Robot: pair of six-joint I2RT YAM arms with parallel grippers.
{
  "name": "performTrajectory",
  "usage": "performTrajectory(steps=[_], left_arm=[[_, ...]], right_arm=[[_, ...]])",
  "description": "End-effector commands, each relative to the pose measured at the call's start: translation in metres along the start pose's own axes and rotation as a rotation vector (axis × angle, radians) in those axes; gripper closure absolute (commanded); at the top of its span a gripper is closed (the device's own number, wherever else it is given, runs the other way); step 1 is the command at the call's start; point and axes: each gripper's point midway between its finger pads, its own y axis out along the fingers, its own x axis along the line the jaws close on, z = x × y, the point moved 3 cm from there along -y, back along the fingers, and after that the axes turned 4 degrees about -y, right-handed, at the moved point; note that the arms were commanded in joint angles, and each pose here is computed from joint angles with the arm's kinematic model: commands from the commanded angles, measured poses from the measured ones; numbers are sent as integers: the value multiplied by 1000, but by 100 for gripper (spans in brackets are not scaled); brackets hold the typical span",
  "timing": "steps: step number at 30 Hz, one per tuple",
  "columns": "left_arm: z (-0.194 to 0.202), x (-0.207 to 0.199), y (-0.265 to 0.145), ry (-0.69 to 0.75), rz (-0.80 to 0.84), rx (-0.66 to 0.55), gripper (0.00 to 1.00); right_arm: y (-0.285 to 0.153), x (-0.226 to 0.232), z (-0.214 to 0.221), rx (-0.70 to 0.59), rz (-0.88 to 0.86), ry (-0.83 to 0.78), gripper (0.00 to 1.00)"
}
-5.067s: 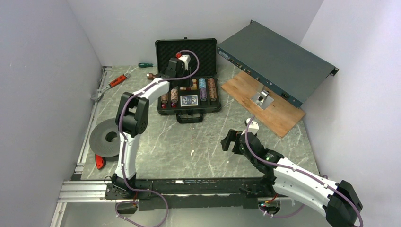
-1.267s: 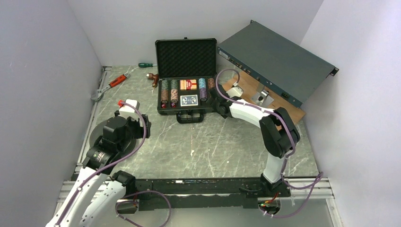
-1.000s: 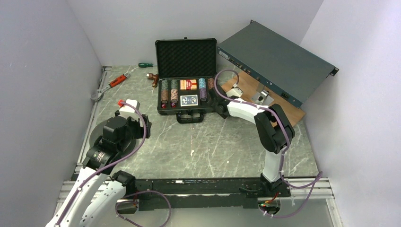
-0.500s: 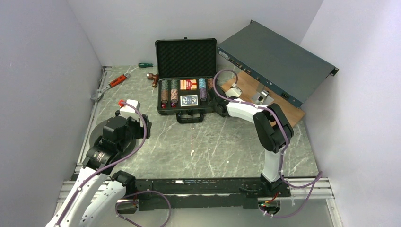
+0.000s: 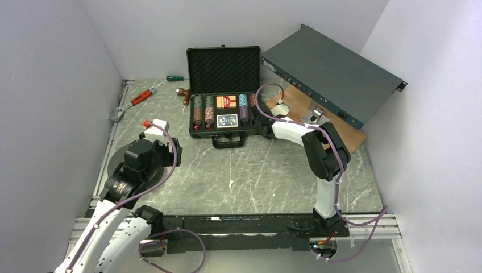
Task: Pack up texas hold em set
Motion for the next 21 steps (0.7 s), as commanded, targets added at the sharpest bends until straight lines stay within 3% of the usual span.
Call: performTrajectory(steps=[1,8,21], left_arm=[[-14,-3,0,4,18,-51,24],[-14,-2,0,6,15,-47,24],[-12,-1,3,8,5,-33,24]], right_arm=[[3,-3,38,124,-73,-106,88],[-16,-16,58,142,-92,-201,100],[-47,-49,75,155,-102,-265,100]])
